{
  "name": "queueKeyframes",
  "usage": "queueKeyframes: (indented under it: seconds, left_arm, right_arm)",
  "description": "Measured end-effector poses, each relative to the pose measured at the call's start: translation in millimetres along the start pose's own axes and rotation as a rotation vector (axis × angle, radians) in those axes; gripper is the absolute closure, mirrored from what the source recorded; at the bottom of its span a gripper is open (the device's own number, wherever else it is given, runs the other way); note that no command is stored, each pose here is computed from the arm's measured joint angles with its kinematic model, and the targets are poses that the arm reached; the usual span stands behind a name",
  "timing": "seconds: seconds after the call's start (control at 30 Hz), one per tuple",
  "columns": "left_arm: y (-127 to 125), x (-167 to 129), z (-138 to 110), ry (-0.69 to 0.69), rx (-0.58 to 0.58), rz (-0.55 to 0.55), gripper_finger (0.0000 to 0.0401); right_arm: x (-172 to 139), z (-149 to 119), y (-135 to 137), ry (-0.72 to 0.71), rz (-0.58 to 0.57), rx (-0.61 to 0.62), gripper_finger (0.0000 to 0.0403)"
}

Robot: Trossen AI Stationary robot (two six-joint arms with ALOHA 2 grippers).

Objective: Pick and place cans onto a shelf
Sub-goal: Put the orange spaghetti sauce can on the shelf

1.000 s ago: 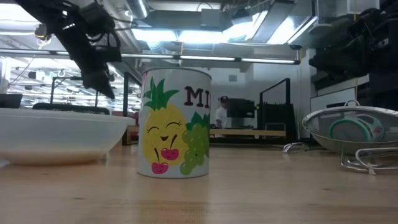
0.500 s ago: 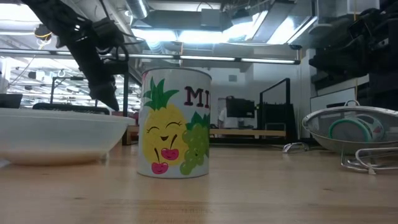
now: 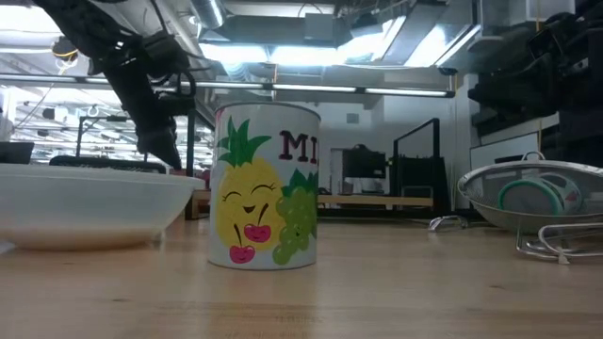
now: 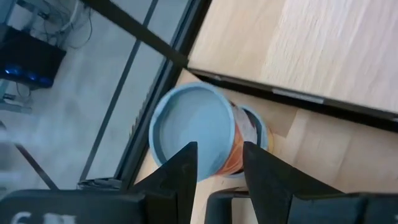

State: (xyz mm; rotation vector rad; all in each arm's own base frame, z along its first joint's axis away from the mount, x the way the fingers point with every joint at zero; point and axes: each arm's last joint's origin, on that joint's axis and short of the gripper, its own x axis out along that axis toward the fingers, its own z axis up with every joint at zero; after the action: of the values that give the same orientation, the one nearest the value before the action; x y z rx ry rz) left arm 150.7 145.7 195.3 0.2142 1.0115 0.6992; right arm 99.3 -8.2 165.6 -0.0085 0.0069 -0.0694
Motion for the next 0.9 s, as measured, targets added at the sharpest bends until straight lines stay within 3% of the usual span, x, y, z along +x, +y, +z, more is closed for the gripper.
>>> queueKeyframes:
  seconds: [0.37, 0.9]
  left_arm:
    - [-1.4, 26.3, -4.0, 0.041, 0.002, -0.073, 0.0279]
    - [-2.0, 28.0, -4.5, 0.049, 0.032, -0.074, 0.0292]
  right_arm:
    - [0.0, 0.0, 0.0, 0.000, 0.000, 0.000, 0.0308]
    - [0.0, 0.0, 0.0, 0.000, 0.000, 0.004, 0.0308]
